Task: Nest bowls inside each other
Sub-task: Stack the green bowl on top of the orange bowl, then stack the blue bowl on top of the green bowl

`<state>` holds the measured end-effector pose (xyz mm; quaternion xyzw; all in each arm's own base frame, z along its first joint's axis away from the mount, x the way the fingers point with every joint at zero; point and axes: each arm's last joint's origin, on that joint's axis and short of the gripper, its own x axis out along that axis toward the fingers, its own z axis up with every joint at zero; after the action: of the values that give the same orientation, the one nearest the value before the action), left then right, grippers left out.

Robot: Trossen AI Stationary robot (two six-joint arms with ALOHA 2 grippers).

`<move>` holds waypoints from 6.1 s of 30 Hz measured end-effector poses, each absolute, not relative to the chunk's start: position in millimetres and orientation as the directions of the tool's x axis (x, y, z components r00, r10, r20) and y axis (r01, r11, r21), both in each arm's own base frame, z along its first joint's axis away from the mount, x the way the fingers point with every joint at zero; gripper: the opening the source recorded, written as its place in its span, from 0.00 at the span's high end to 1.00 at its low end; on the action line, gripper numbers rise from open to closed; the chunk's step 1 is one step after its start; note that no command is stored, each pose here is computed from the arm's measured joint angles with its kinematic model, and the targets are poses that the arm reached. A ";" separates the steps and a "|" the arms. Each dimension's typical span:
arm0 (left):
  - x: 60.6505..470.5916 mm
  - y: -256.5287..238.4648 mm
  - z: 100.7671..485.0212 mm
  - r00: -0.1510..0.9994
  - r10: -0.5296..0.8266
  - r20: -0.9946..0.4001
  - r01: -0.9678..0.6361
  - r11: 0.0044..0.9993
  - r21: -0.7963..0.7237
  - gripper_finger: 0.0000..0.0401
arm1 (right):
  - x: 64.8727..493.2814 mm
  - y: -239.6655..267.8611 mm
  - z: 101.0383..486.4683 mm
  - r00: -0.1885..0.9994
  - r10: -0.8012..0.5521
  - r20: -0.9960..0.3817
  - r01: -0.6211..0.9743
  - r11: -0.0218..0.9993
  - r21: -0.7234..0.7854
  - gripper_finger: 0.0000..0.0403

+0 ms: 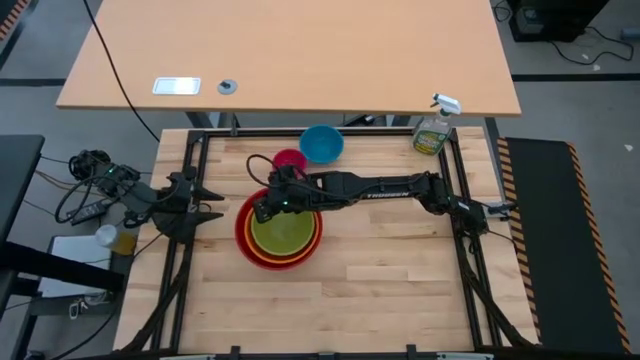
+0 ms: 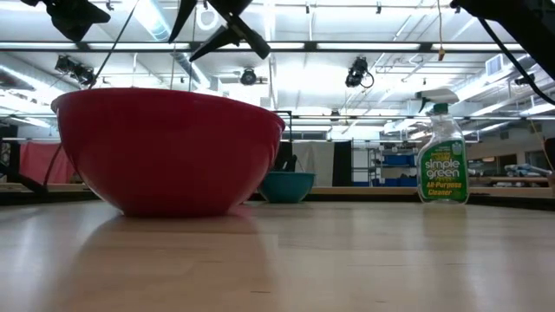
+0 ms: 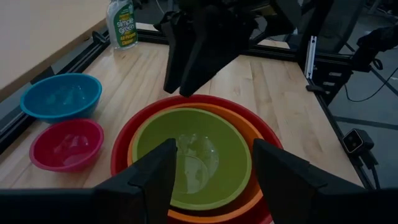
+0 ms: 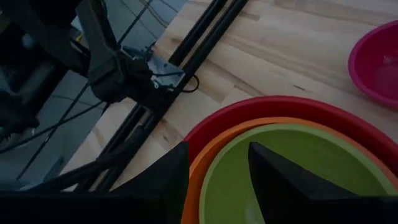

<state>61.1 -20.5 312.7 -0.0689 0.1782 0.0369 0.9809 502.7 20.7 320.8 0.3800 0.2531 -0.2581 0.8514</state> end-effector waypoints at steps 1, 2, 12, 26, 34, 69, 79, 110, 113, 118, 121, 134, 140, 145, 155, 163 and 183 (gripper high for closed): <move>61.1 -20.5 312.7 0.934 0.048 -0.355 -0.097 0.988 -0.122 0.46 | 502.8 20.8 320.7 0.739 -0.242 -0.628 0.629 0.583 0.515 0.57; 61.1 -20.5 312.7 0.934 0.048 -0.355 -0.097 0.988 -0.122 0.46 | 502.8 20.9 320.7 0.740 -0.240 -0.629 0.626 0.588 0.513 0.57; 61.1 -20.5 312.7 0.934 0.048 -0.355 -0.097 0.988 -0.122 0.46 | 503.4 17.5 320.7 0.748 -0.187 -0.637 0.585 0.637 0.501 0.57; 61.1 -20.5 312.7 0.934 0.048 -0.355 -0.097 0.988 -0.122 0.46 | 489.7 16.0 307.6 0.607 -0.210 -0.766 0.637 0.705 0.311 0.57; 62.9 -21.7 317.9 0.951 0.036 -0.308 -0.089 0.983 -0.159 0.46 | 476.7 4.0 297.1 0.454 -0.275 -0.848 0.671 0.731 0.122 0.57; 87.2 -35.9 313.6 0.937 0.095 -0.337 -0.094 0.995 0.018 0.46 | 486.1 -26.8 220.6 0.337 -0.506 -0.794 0.310 0.856 -0.414 0.58; 111.4 -51.5 282.2 0.965 0.076 -0.253 -0.054 0.994 0.093 0.46 | 481.4 -23.8 265.0 0.431 -0.473 -0.769 0.341 0.874 -0.346 0.58; 97.1 -38.5 252.3 0.981 0.194 0.010 -0.194 0.980 0.050 0.46 | 432.4 -144.5 209.3 0.118 -0.413 -0.903 0.015 0.910 -0.414 0.61; 98.5 -39.4 250.1 0.981 0.194 -0.008 -0.193 0.980 0.055 0.46 | 429.3 -150.7 206.8 0.106 -0.411 -0.906 -0.069 0.906 -0.419 0.60; 99.4 -39.6 249.9 0.980 0.197 -0.010 -0.196 0.978 0.066 0.46 | 427.2 -156.7 206.1 0.114 -0.375 -0.920 -0.134 0.912 -0.388 0.53; 100.2 -37.5 249.8 0.976 0.218 -0.010 -0.216 0.972 0.088 0.46 | 428.8 -160.5 201.8 0.123 -0.369 -0.921 -0.163 0.908 -0.386 0.46; 108.9 -26.2 229.5 0.938 0.342 -0.062 -0.332 0.934 0.132 0.46 | 427.2 -182.4 181.6 0.114 -0.345 -0.932 -0.152 0.921 -0.360 0.48; 108.9 -26.2 229.3 0.938 0.342 -0.063 -0.332 0.934 0.133 0.46 | 424.9 -182.7 179.0 0.099 -0.332 -0.938 -0.156 0.926 -0.344 0.68; 108.8 -26.4 229.5 0.938 0.340 -0.062 -0.330 0.935 0.132 0.46 | 419.9 -179.8 169.2 0.058 -0.317 -0.947 -0.171 0.931 -0.323 0.85; 108.2 -28.4 229.4 0.945 0.321 -0.063 -0.311 0.941 0.133 0.46 | 424.4 -140.1 198.7 -0.060 -0.398 -0.915 -0.160 0.909 -0.385 0.92; 106.6 -28.8 236.3 0.958 0.273 -0.092 -0.260 0.957 0.132 0.46 | 438.8 -61.1 261.5 0.021 -0.426 -0.905 -0.067 0.902 -0.426 0.95; 103.6 -27.9 258.2 0.967 0.252 -0.042 -0.248 0.965 0.081 0.46 | 495.9 71.4 226.5 0.388 -0.198 -0.900 -0.179 0.942 -0.285 0.88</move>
<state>103.6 -27.9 258.2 0.0375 0.0259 0.1263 0.9909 495.9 71.4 226.5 -0.1705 0.5530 -0.0060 0.8155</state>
